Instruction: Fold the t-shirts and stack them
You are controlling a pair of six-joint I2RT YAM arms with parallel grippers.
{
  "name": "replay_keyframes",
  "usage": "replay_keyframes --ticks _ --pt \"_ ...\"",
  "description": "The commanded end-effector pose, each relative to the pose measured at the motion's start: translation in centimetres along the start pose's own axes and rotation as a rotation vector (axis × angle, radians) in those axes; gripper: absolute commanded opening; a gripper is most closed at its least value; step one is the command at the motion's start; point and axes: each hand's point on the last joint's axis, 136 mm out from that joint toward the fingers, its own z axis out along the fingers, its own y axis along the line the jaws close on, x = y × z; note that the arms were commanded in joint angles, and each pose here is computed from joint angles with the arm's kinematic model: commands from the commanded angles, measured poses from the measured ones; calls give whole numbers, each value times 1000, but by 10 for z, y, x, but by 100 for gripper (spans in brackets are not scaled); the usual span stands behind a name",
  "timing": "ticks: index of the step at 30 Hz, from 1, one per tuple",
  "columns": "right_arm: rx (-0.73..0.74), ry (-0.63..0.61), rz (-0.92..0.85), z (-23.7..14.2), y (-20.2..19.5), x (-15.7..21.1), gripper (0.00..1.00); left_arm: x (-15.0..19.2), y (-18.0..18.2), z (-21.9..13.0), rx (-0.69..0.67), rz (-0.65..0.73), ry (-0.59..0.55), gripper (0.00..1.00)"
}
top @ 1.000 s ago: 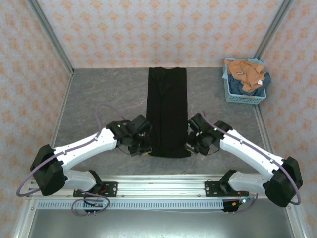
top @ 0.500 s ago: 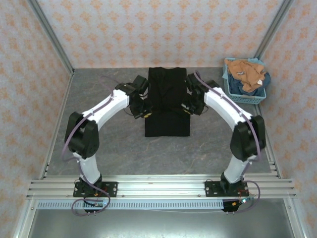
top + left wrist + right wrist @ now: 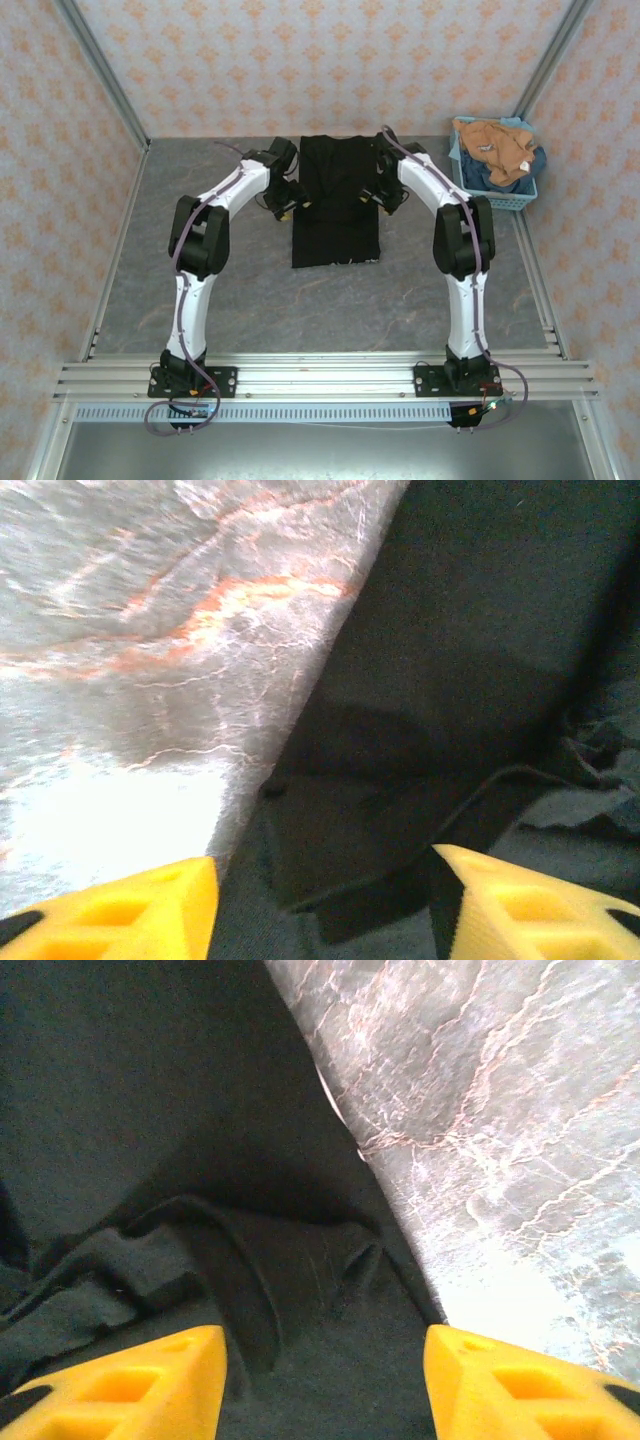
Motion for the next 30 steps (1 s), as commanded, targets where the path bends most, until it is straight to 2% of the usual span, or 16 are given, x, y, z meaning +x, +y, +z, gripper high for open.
replay_keyframes --ticks 1,5,9,12,19,21,23,25,27,30 --pt "1 -73 -22 -46 -14 7 58 14 11 -61 22 13 -109 61" --pt "-79 -19 39 -45 -39 60 58 72 47 -51 111 -168 -27 60" --pt "-176 45 100 -33 -47 106 60 110 44 -25 224 -310 55 60" --pt "-207 81 157 -17 -49 120 61 119 37 -7 235 -353 92 64" --pt "-159 147 243 19 -65 136 58 124 30 27 225 -409 131 64" --pt "-166 156 270 28 -66 137 55 126 26 36 215 -405 144 62" --pt "-163 164 286 36 -65 136 49 124 22 39 215 -396 140 55" --pt "-159 163 300 44 -63 133 39 122 22 53 211 -416 149 39" --pt "-159 152 307 46 -59 127 18 113 14 52 221 -413 130 20" --pt "-173 101 288 26 -46 107 2 86 -2 29 250 -399 61 1"
